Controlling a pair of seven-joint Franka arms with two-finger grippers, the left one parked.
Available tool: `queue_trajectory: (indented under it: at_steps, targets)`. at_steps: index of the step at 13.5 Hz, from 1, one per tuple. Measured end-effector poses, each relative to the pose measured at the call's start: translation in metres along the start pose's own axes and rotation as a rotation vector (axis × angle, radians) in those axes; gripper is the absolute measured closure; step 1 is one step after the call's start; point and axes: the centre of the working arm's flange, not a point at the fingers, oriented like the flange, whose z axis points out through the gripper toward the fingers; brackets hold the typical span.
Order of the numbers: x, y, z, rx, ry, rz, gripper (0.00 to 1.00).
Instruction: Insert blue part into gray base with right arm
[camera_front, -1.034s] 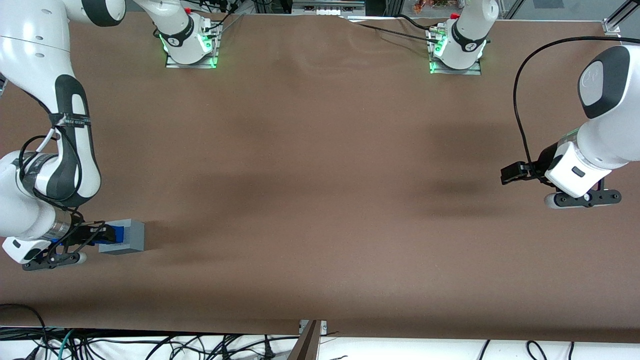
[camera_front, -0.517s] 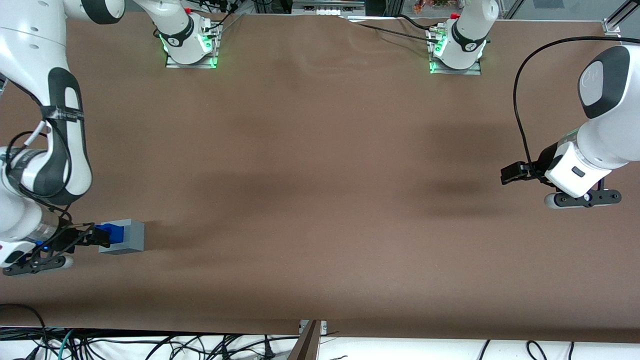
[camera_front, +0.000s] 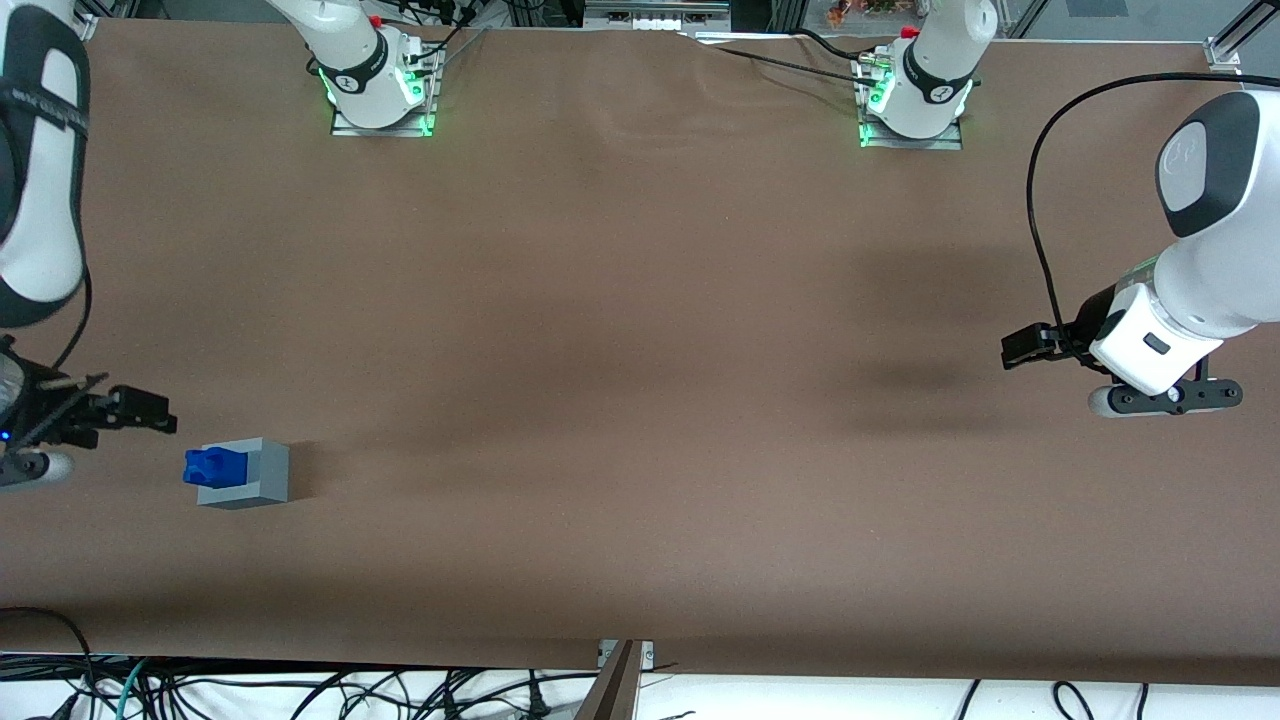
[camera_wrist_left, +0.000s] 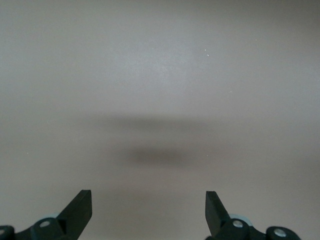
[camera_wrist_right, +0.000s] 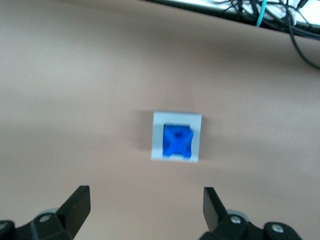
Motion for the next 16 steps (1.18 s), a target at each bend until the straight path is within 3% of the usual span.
queue_trajectory:
  at_steps: [2,4,7,9,16]
  targets:
    - [-0.013,-0.016,-0.037,-0.056,-0.012,-0.039,0.0]
    - [-0.033,-0.026,-0.074,-0.072,0.015,-0.051,0.0]
    - [-0.073,-0.025,-0.096,-0.063,0.031,-0.037,0.0]
    - [-0.091,-0.024,-0.086,-0.051,0.013,-0.01,0.0]
    - [-0.102,-0.026,-0.075,-0.038,-0.015,0.082,0.0]
